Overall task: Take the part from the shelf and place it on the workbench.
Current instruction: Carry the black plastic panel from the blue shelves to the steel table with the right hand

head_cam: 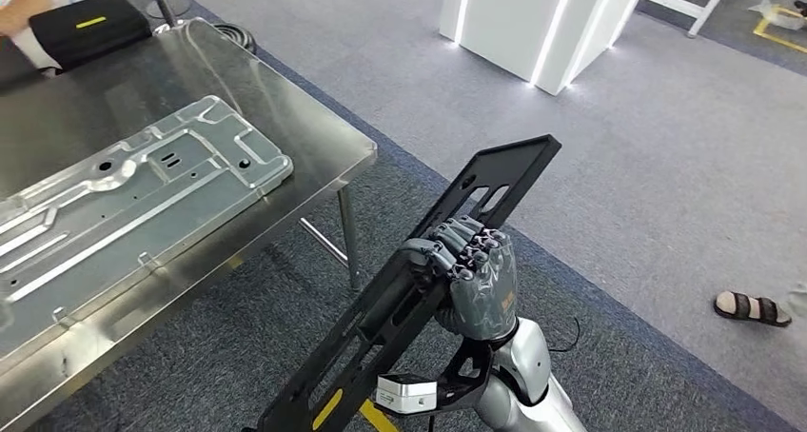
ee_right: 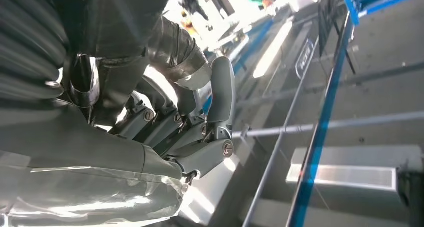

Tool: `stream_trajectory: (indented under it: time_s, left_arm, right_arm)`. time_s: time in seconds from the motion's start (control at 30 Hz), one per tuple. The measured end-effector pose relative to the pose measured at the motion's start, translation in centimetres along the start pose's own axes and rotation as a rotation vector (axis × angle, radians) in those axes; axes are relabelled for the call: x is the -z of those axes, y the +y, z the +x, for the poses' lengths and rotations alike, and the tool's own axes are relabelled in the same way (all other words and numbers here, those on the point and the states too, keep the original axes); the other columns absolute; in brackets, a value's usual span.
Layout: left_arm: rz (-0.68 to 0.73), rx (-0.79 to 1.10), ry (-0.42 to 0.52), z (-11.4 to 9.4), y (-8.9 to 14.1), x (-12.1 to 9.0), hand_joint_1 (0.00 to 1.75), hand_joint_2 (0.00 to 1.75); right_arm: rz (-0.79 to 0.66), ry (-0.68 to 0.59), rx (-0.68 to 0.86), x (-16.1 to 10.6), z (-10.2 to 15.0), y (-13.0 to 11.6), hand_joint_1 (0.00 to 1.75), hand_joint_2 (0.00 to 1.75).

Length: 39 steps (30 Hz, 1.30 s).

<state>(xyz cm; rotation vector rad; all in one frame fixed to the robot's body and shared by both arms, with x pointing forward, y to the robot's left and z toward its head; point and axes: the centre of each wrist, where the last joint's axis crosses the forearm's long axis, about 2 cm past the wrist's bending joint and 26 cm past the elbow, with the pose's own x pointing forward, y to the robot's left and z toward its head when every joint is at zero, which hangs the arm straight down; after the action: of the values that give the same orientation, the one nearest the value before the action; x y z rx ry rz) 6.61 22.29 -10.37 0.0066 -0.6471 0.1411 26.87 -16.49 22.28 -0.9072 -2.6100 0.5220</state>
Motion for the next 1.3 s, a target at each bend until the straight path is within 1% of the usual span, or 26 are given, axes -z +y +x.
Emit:
stream_trajectory:
  time_s: [0.33,0.87,1.03,1.3]
  left_arm:
    - [0.010,-0.016,0.010,-0.6,-0.3,-0.4,0.00,1.75]
    - [0.010,-0.017,0.004,-0.4,-0.6,-0.3,0.00,1.75]
    - [0.007,-0.008,0.008,-0.3,-0.7,-0.2,0.00,1.75]
    - [-0.005,-0.004,0.003,-0.1,-0.8,-0.2,0.00,1.75]
  right_arm:
    - [0.011,0.019,-0.026,-0.7,-0.4,-0.5,1.75,1.75]
    - [0.027,0.025,-0.037,-1.2,-0.2,-0.5,1.75,1.75]
    - [0.048,0.036,-0.046,-1.9,-0.1,-0.5,1.75,1.75]
    - [0.052,0.033,-0.052,-2.0,-0.1,-0.5,1.75,1.75]
